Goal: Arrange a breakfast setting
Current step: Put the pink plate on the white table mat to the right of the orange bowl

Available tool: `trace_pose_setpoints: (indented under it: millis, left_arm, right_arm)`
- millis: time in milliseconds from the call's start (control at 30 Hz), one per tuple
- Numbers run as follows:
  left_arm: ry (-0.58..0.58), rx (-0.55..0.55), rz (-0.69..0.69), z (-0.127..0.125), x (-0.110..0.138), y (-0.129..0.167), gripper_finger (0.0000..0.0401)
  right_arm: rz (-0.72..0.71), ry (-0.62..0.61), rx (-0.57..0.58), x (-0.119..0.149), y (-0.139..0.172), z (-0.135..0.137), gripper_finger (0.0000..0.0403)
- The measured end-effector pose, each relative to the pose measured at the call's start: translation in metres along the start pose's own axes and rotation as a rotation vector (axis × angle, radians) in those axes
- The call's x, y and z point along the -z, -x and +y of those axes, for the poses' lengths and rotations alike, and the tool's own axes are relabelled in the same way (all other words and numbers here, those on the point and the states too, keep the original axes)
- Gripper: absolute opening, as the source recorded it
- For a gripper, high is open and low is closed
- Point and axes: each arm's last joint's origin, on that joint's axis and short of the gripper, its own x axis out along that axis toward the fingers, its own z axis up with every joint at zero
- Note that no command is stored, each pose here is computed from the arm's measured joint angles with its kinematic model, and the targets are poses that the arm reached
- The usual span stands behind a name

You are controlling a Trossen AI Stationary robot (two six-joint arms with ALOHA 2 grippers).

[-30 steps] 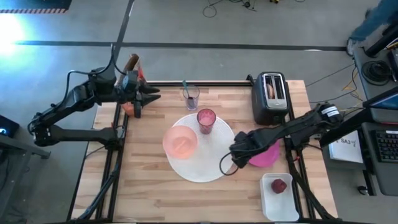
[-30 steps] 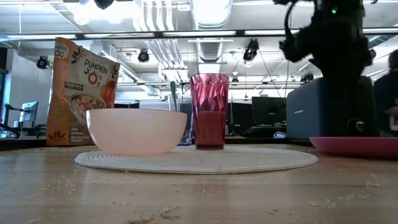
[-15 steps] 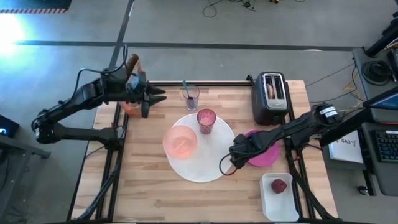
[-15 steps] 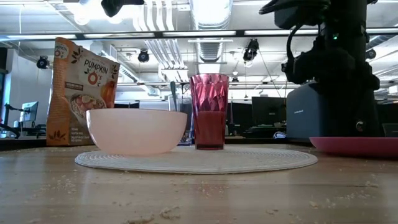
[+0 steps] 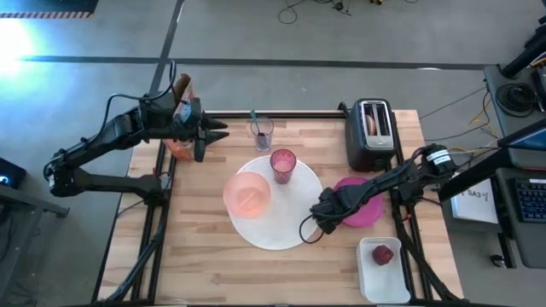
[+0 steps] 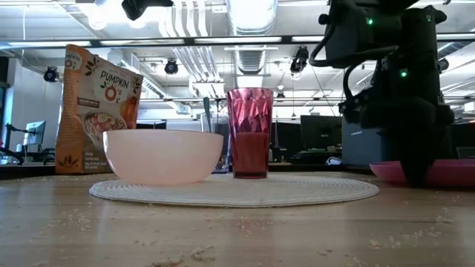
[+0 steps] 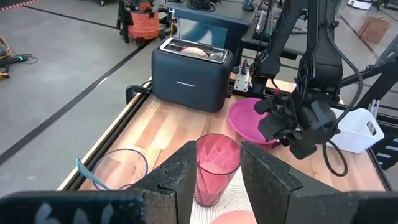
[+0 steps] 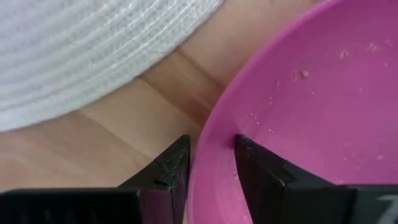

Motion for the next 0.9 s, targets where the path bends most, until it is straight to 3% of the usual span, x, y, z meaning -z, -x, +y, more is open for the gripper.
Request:
trace_pose_setpoints:
  millis: [333, 500, 700, 900]
  left_arm:
    - [0.002, 0.0, -0.001, 0.0, 0.0, 0.0, 0.0107]
    - [0.003, -0.001, -0.001, 0.0, 0.0, 0.0, 0.0107]
    - [0.003, -0.008, -0.001, 0.0, 0.0, 0.0, 0.0107]
    - [0.003, -0.008, -0.002, 0.0, 0.0, 0.0, 0.0107]
  right_arm:
    - [0.037, 0.03, -0.031, 0.003, 0.006, -0.002, 0.0032]
    - [0.048, 0.04, -0.088, 0.005, 0.018, -0.004, 0.0017]
    - [-0.007, 0.229, -0.207, 0.003, 0.045, 0.014, 0.0013]
    - [-0.126, 0.66, -0.295, 0.006, 0.073, 0.046, 0.0012]
